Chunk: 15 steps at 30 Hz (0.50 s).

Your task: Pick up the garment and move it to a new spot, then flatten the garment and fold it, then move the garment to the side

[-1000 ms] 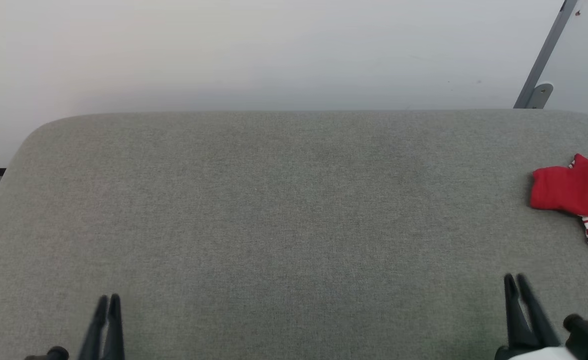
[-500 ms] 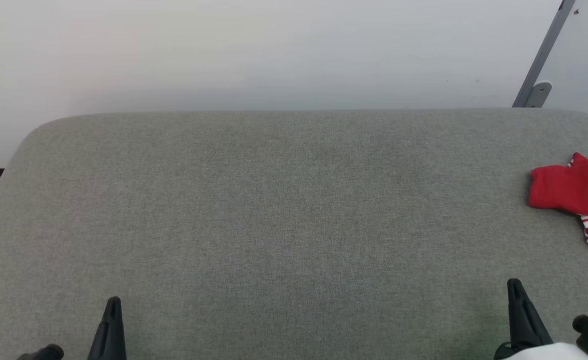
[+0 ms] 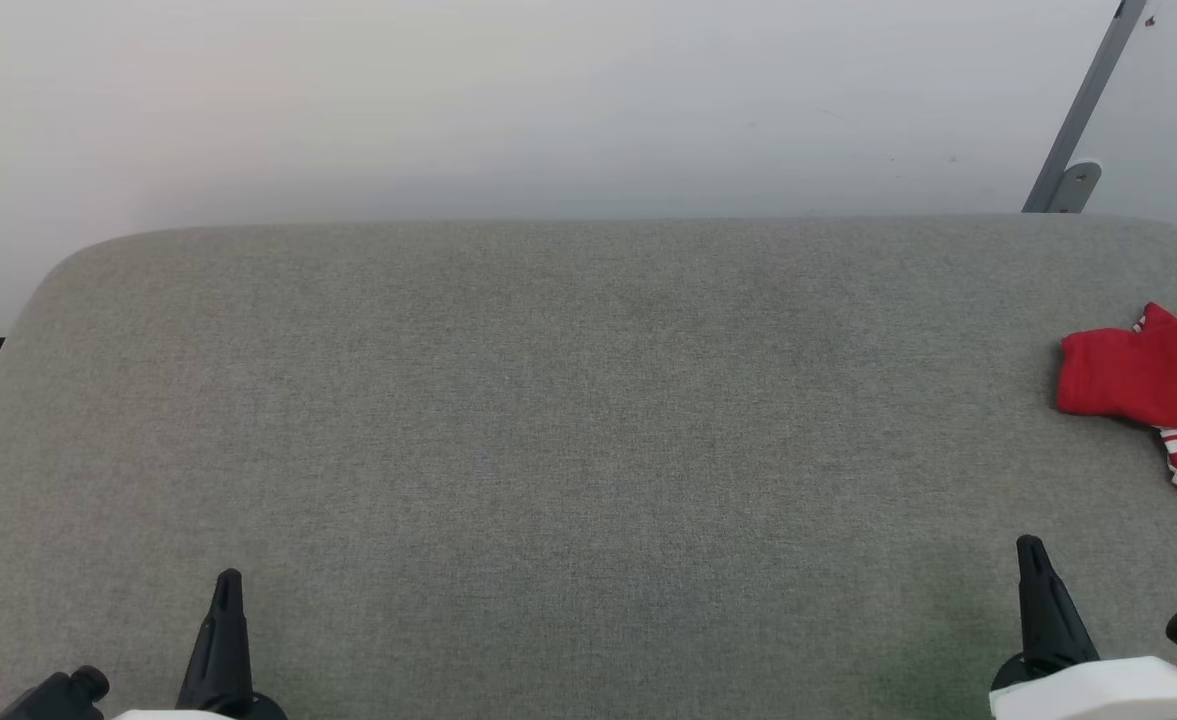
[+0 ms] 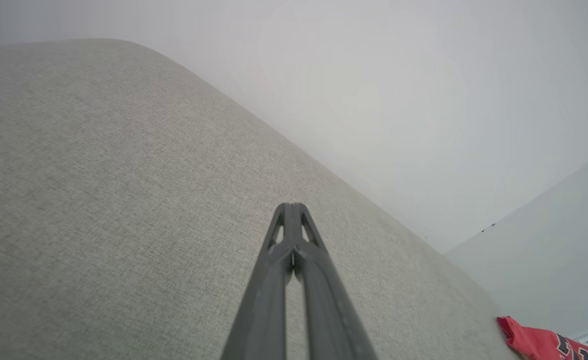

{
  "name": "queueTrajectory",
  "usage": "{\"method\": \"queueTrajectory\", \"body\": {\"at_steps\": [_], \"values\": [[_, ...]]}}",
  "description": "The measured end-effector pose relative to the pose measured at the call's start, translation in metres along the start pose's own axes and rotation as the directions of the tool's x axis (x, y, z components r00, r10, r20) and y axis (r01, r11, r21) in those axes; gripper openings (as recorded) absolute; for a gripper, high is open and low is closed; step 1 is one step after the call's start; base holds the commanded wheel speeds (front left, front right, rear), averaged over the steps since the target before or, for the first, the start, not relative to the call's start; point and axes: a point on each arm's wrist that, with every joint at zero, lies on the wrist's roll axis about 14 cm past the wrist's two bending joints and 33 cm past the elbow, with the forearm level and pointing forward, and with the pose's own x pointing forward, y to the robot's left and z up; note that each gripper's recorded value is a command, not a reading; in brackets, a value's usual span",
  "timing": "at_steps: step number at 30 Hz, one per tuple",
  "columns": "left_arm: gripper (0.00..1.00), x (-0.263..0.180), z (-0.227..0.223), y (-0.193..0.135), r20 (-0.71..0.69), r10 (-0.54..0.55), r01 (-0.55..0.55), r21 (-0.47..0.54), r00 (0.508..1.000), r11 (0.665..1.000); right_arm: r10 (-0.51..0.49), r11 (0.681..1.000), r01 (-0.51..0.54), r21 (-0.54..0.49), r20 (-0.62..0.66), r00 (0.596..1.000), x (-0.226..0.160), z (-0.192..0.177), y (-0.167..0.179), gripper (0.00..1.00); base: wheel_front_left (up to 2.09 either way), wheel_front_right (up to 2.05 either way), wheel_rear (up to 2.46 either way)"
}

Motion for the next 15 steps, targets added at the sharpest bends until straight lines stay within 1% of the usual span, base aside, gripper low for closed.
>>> {"method": "queueTrajectory", "body": {"at_steps": [8,15], "values": [[0.0,0.006,0.0,-0.002,-0.007,0.003,-0.004,-0.104,1.0,0.995,-0.005,0.994,0.005,0.112,0.0,1.0,0.005,0.002,0.002,0.0,0.0,0.0,0.0],[0.0,0.011,0.0,-0.004,-0.013,0.004,-0.006,-0.198,1.0,0.98,-0.007,0.979,0.008,0.202,-0.006,1.0,0.008,0.003,0.003,0.0,0.0,0.0,0.0]]}}
